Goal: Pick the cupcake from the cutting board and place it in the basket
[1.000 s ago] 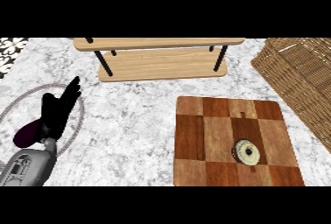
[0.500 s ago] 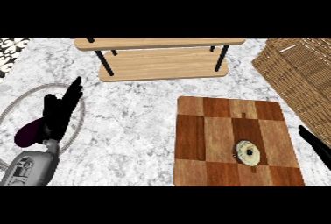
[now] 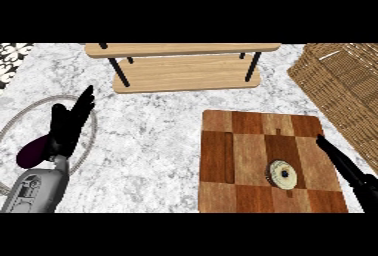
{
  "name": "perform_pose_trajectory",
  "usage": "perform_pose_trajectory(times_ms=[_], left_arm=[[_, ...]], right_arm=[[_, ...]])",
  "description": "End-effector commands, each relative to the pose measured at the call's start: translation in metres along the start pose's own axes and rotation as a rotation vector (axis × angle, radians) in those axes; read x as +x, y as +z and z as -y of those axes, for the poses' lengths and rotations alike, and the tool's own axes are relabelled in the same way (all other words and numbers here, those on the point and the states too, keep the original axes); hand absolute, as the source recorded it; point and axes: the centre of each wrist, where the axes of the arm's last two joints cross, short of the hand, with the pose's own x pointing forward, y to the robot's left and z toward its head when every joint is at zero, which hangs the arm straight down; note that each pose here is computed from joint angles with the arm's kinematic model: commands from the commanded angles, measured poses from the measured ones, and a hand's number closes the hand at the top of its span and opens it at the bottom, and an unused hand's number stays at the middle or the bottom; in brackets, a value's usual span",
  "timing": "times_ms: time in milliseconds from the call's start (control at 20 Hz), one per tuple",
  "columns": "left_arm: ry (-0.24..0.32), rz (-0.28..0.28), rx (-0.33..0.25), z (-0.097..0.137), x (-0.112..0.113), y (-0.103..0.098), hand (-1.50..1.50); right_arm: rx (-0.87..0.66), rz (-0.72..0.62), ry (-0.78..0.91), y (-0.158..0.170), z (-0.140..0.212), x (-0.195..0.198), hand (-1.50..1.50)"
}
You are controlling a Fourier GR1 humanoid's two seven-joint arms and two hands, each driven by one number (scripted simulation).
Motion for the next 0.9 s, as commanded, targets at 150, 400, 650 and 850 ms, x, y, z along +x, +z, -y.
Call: perform_pose_trajectory(times_ms=[150,400,650,850], left_arm=[[0.021,0.002,-0.004,0.002,-0.014,0.006,0.00],[0.001,0.004,0.009,-0.009,0.017,0.011,0.00],[0.004,0.000,0.005,0.010,-0.025,0.002,0.00],[0.007,-0.002,-0.002,-0.001,-0.003,-0.003,0.00]], right_arm=[[0.016,-0.004,-0.013,-0.030,-0.021,-0.007,-1.50],[0.021,-0.005,-0.011,-0.025,-0.022,-0.008,-1.50],[0.052,-0.042,0.002,-0.048,-0.027,-0.001,-1.50],[0.059,-0.042,-0.004,-0.041,-0.036,0.005,-1.50]])
